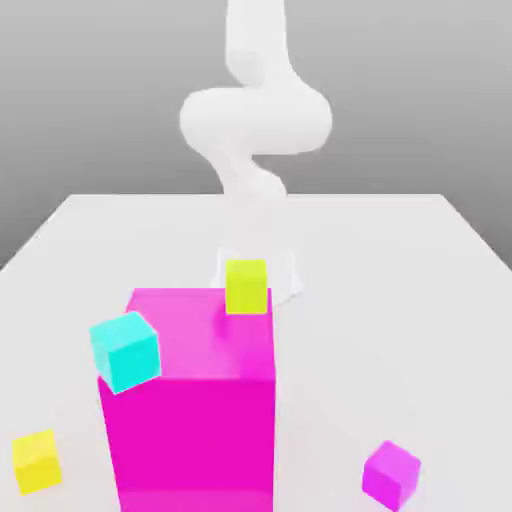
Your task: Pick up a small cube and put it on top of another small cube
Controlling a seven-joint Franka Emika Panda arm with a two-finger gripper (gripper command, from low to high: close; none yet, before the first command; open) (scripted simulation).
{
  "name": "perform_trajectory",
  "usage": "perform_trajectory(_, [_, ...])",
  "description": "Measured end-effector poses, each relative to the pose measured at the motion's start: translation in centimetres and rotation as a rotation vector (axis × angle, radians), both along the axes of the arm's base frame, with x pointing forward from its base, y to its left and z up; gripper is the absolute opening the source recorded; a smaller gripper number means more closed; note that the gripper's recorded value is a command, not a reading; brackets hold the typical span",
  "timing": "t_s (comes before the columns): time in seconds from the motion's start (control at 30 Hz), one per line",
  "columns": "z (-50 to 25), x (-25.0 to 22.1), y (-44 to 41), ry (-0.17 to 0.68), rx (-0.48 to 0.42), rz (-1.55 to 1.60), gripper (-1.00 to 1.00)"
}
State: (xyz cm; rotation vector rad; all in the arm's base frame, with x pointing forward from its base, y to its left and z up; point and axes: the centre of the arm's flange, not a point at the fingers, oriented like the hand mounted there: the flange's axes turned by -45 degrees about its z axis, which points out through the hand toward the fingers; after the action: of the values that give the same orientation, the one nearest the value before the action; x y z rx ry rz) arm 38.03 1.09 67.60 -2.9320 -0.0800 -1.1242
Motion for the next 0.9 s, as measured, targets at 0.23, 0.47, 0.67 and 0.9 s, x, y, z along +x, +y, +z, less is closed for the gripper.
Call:
perform_trajectory(0.23, [-11.4,7.5,3.9,0.188,-0.083,0.174,0.0])
perform_trajectory(0.47, [-24.0,11.2,8.3,0.367,-0.161,0.355,0.0])
perform_trajectory(0.67, [-35.3,11.2,12.5,0.516,-0.227,0.529,0.0])
perform_trajectory(0.9, [-48.1,8.5,14.8,0.677,-0.288,0.698,0.0])
